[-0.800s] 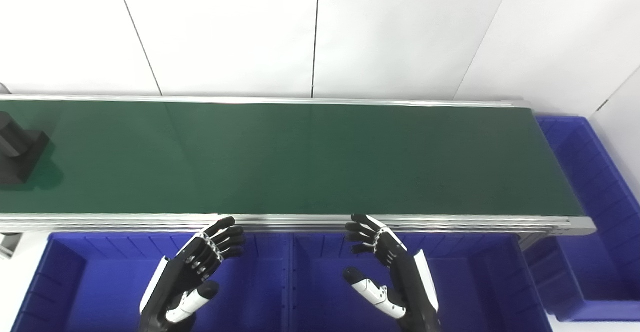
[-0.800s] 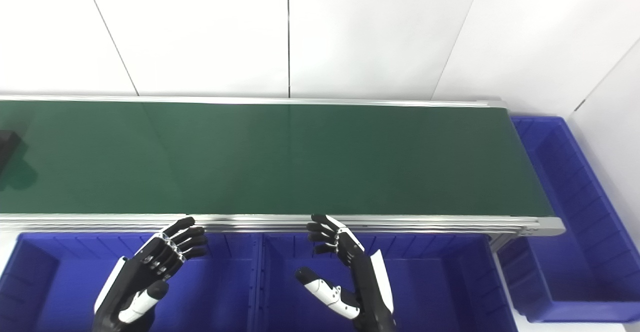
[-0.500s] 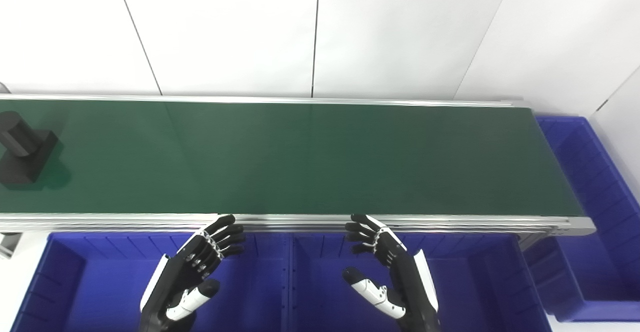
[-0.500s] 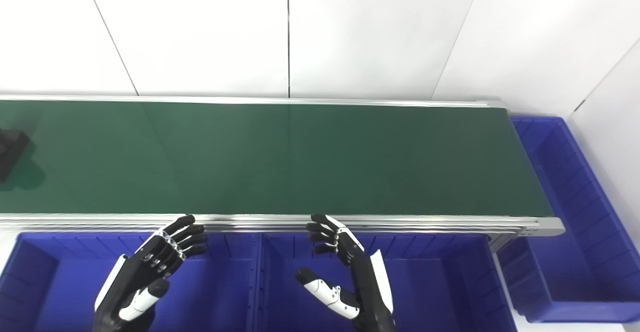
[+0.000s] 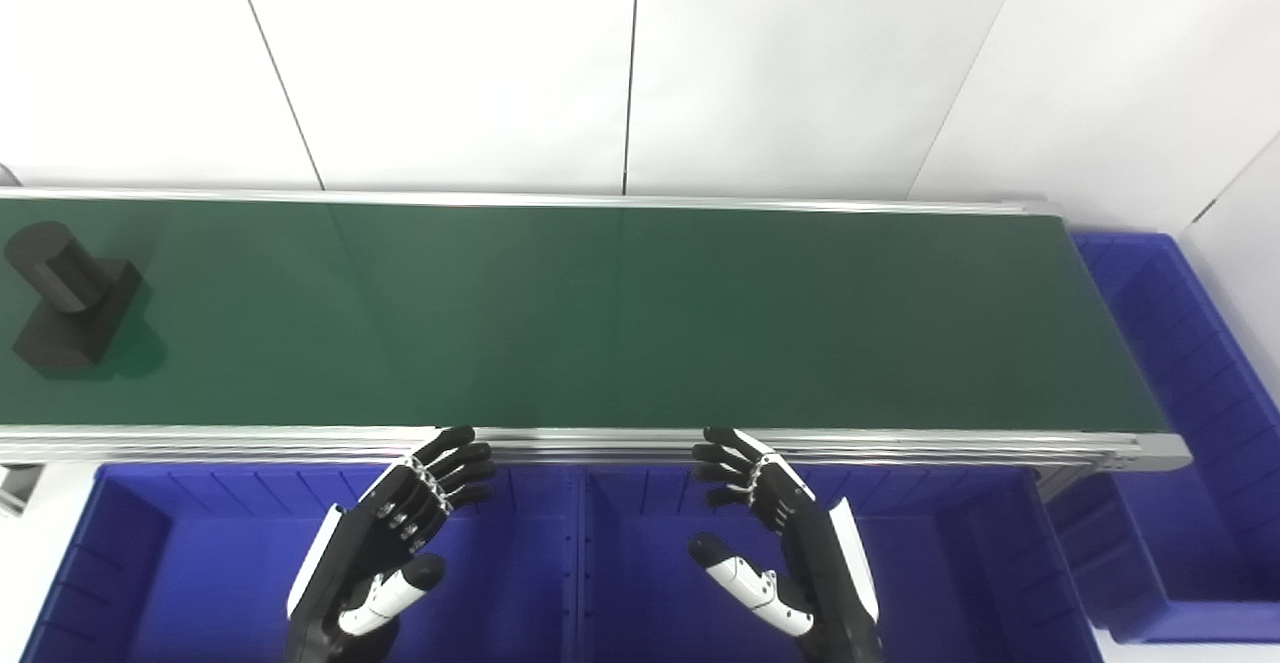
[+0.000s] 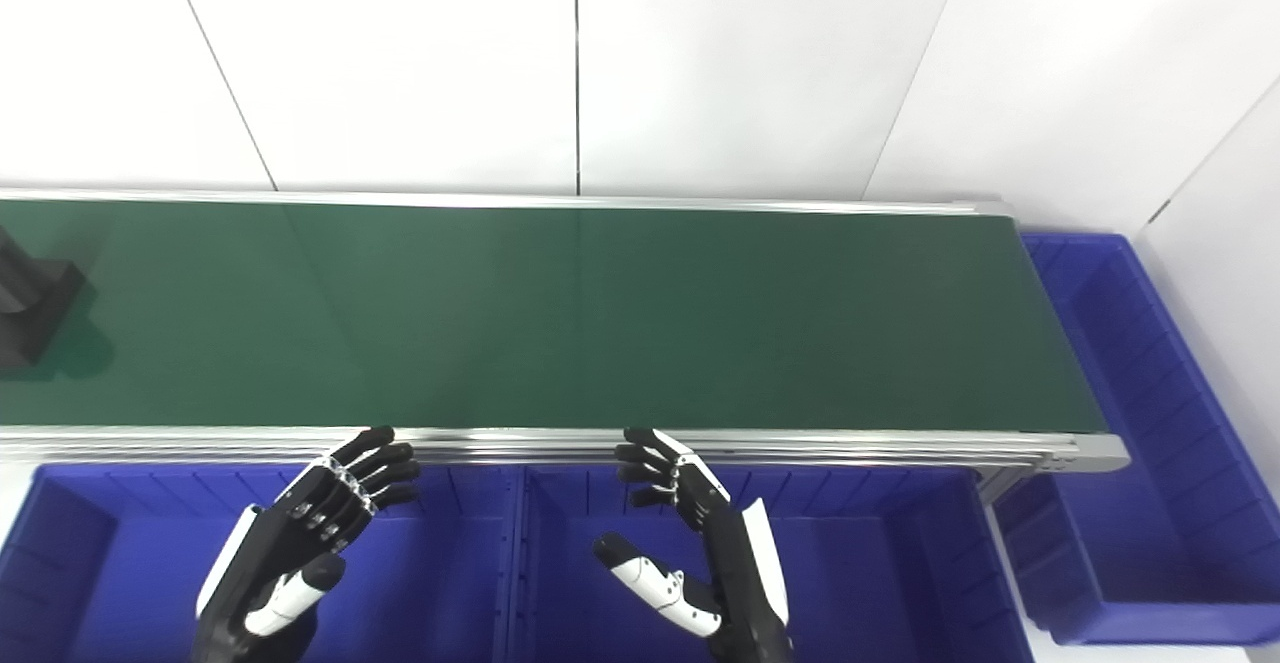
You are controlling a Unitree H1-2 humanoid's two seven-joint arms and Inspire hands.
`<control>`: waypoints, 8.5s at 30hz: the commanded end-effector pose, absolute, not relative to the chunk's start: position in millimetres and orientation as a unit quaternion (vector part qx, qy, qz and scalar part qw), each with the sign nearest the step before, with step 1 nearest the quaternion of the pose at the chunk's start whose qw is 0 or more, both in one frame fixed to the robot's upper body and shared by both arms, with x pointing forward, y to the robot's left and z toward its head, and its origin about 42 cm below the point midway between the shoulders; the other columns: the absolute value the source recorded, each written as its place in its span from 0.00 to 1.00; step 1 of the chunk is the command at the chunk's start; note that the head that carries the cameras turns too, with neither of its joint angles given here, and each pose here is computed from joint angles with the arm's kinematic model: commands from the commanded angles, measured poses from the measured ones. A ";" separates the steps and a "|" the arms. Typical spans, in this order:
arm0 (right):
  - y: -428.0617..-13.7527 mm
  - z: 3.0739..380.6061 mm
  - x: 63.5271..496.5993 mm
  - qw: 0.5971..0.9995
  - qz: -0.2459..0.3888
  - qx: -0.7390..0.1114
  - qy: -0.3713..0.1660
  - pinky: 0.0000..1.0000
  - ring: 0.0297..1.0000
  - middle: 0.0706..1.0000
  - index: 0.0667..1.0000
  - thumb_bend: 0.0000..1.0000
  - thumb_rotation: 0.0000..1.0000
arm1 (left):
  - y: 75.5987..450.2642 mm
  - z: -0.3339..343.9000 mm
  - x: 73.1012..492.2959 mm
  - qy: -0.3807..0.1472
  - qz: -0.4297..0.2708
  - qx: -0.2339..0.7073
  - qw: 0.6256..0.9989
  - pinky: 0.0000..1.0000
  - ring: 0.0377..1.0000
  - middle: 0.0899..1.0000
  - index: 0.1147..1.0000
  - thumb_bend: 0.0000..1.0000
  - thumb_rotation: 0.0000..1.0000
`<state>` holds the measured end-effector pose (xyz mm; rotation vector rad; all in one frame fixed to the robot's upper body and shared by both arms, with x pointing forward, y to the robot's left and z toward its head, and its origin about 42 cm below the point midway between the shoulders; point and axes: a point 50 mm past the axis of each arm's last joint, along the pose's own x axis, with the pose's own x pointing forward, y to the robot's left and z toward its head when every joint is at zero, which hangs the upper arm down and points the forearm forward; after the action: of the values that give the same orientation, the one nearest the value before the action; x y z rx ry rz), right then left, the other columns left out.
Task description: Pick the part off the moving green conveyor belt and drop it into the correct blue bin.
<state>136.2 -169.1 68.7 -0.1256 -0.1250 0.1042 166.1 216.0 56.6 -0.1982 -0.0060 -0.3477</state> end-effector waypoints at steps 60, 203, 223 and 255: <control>-203.7 55.0 149.6 0.994 0.050 -0.064 -0.073 0.59 0.69 0.73 0.80 0.55 0.64 | 186.6 33.0 182.4 -0.015 -0.205 -0.074 0.976 0.74 0.74 0.74 0.77 1.00 0.41; -43.1 135.3 436.5 0.922 0.232 -0.297 -0.090 0.80 0.85 0.83 0.86 0.82 0.50 | 156.4 17.8 203.1 -0.016 -0.238 -0.086 0.967 0.77 0.76 0.76 0.78 1.00 0.31; -35.1 132.0 437.8 0.919 0.232 -0.304 -0.091 0.80 0.84 0.82 0.84 0.83 0.43 | 153.9 19.3 201.5 -0.017 -0.239 -0.087 0.967 0.76 0.76 0.75 0.77 1.00 0.30; -39.2 138.0 429.8 0.940 0.125 -0.280 -0.148 0.41 0.41 0.45 0.49 0.52 0.00 | 163.2 22.6 197.5 -0.019 -0.233 -0.093 0.968 0.76 0.76 0.75 0.77 1.00 0.30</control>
<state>423.3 -50.1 111.4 -0.6113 -0.1994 0.2749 193.6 163.2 13.1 -0.1830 0.0123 -0.4636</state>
